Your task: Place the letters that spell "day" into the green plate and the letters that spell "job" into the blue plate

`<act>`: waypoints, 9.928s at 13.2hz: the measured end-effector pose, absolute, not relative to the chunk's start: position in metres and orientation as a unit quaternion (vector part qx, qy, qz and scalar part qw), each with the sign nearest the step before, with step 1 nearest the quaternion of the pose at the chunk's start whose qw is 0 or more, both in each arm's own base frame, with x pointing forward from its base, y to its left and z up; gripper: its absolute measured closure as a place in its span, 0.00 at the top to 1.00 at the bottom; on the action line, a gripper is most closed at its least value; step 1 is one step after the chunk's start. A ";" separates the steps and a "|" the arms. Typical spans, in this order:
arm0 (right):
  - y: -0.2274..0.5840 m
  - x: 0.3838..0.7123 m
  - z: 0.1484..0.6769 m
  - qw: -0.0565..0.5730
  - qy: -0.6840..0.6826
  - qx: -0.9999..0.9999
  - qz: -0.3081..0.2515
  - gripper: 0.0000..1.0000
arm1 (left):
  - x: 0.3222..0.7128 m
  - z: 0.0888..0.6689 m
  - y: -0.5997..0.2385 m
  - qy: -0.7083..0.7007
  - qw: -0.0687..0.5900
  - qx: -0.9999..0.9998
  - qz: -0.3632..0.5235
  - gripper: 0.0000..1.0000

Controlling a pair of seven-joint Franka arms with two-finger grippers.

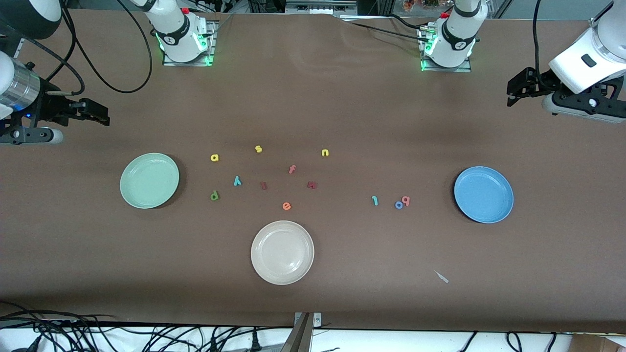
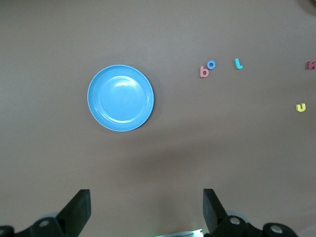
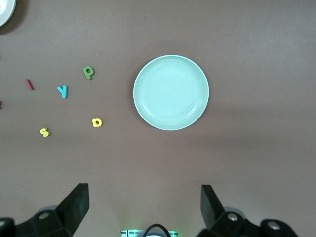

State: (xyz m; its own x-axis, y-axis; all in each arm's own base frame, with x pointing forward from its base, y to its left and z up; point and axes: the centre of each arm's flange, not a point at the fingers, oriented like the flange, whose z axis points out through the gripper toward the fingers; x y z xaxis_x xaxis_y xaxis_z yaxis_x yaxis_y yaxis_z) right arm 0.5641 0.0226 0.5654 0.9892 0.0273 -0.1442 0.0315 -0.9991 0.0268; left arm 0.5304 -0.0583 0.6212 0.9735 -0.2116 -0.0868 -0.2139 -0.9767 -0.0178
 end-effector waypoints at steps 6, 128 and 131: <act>0.023 0.564 0.565 0.014 0.015 0.997 -0.073 1.00 | 0.530 0.621 -0.058 0.107 0.014 -0.993 0.043 1.00; 0.025 0.565 0.561 0.015 0.019 0.997 -0.076 1.00 | 0.532 0.614 -0.001 0.027 0.011 -0.998 0.063 1.00; 0.026 0.566 0.560 0.014 0.023 0.997 -0.078 1.00 | 0.532 0.614 -0.001 0.027 0.011 -0.998 0.063 1.00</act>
